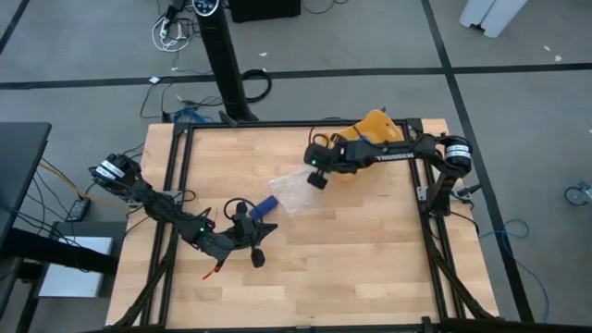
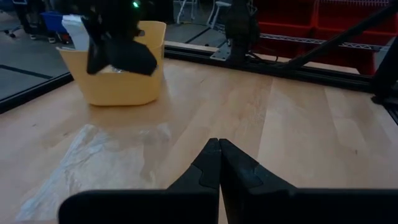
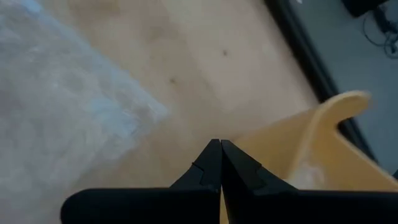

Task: Roll bandage
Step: Adjust the yellow bin

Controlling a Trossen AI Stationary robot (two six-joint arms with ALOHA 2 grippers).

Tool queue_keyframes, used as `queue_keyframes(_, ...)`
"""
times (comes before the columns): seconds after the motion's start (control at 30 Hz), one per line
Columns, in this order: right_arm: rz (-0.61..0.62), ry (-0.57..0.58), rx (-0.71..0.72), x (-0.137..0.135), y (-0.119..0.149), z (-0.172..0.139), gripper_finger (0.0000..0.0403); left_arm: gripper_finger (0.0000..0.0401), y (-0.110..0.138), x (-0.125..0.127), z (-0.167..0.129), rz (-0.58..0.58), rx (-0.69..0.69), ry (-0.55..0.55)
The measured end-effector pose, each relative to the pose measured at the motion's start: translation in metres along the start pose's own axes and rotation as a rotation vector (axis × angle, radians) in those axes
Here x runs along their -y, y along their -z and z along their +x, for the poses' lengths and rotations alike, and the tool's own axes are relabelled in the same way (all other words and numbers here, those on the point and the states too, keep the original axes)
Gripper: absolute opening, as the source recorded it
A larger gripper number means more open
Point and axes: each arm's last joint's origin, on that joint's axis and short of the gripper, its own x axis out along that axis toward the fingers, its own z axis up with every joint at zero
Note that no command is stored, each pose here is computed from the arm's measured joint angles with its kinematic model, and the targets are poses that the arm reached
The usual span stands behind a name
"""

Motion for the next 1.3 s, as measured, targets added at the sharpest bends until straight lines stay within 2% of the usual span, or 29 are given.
queue_keyframes(0.1,-0.019,-0.027,0.034,0.003,-0.002,-0.017,0.0002,0.0007,0.000,0.000,0.000,0.004,-0.003,-0.001)
queue_keyframes(0.23,-0.117,-0.074,0.063,-0.003,0.005,-0.056,0.0001,0.0007,0.001,0.000,0.000,0.012,-0.009,-0.003)
queue_keyframes(0.4,-0.192,-0.107,-0.144,-0.003,0.034,-0.080,0.0001,0.0007,0.001,-0.001,0.000,0.014,-0.010,-0.004)
queue_keyframes(0.53,-0.210,-0.103,-0.249,-0.003,0.046,-0.070,0.0001,0.0007,0.001,-0.001,0.000,0.015,-0.010,-0.004)
queue_keyframes(0.73,-0.134,-0.083,-0.218,0.012,0.048,-0.034,0.0001,0.0007,0.002,-0.001,0.000,0.020,-0.014,-0.003)
queue_keyframes(0.93,-0.001,0.071,-0.188,0.041,0.050,-0.010,0.0000,0.0007,0.002,-0.001,0.000,0.027,-0.017,-0.002)
queue_keyframes(1.0,0.038,0.090,-0.162,0.047,0.047,-0.006,0.0000,0.0007,0.002,-0.001,0.000,0.025,-0.016,-0.002)
queue_keyframes(1.2,0.091,0.064,-0.047,0.048,0.037,-0.014,0.0000,0.0007,0.003,-0.001,0.000,0.025,-0.020,-0.002)
queue_keyframes(1.3,0.149,-0.047,-0.010,0.038,0.035,-0.029,0.0002,0.0007,0.006,-0.002,-0.001,0.011,-0.045,-0.012)
